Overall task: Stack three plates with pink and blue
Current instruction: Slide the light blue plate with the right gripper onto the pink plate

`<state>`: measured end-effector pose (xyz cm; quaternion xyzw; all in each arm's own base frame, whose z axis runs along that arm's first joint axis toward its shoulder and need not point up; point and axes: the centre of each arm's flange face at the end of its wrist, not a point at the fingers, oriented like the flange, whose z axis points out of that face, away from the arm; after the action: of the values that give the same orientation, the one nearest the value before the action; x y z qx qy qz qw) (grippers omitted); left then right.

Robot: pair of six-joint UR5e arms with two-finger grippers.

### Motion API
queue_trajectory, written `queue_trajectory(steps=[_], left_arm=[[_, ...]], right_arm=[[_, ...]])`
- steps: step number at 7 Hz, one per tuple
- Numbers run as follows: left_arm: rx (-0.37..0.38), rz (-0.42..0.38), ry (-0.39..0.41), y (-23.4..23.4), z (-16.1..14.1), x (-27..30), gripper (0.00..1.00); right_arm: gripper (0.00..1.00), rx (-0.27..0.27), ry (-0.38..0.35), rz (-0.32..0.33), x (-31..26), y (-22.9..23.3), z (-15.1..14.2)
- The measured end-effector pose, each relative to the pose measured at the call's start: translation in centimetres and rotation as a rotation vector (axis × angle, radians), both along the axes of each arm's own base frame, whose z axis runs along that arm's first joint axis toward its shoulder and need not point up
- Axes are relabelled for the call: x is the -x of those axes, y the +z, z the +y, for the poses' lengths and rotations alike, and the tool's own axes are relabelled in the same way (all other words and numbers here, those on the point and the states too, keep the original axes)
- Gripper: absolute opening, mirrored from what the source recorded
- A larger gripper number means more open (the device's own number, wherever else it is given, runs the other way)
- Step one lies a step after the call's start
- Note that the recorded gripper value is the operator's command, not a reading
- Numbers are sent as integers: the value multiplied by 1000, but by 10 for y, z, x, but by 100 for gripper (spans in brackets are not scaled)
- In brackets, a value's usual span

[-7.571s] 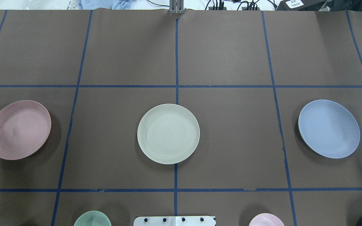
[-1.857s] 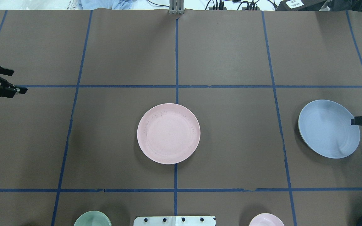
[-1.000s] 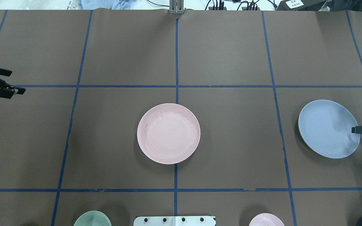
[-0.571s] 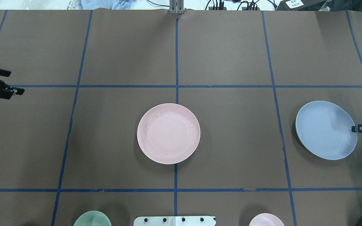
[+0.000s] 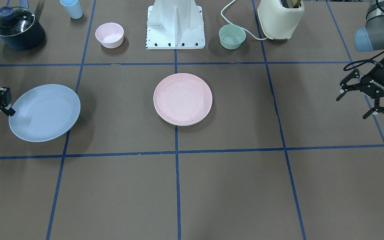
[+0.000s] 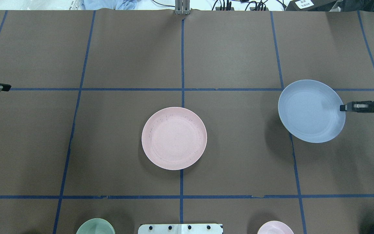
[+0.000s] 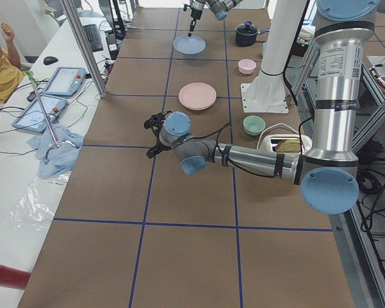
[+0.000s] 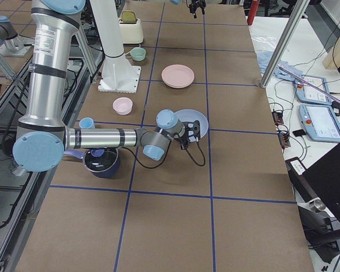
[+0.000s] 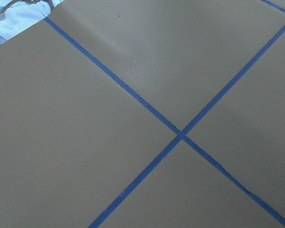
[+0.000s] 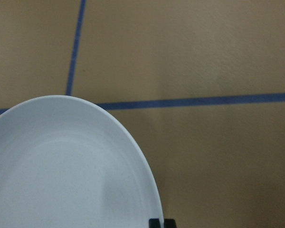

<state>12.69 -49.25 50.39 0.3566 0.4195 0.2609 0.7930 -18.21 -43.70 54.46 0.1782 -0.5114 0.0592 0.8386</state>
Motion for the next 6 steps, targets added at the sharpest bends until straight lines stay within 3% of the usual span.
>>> queue_trajectory(steps=[1,2,4,6], left_arm=[[-4,-6,-5,3,0,6,100],[-5,-9,-7,5,1,8,100],[-4,-11,-8,7,1,9,100],[-3,-11,-9,7,1,9,100]], right_arm=[[0,-48,-2,-63,20,-45,-26],[0,-54,-13,-141,53,-91,-41],[0,2,-66,-250,140,-161,-33],[0,103,-54,-248,226,-217,-13]])
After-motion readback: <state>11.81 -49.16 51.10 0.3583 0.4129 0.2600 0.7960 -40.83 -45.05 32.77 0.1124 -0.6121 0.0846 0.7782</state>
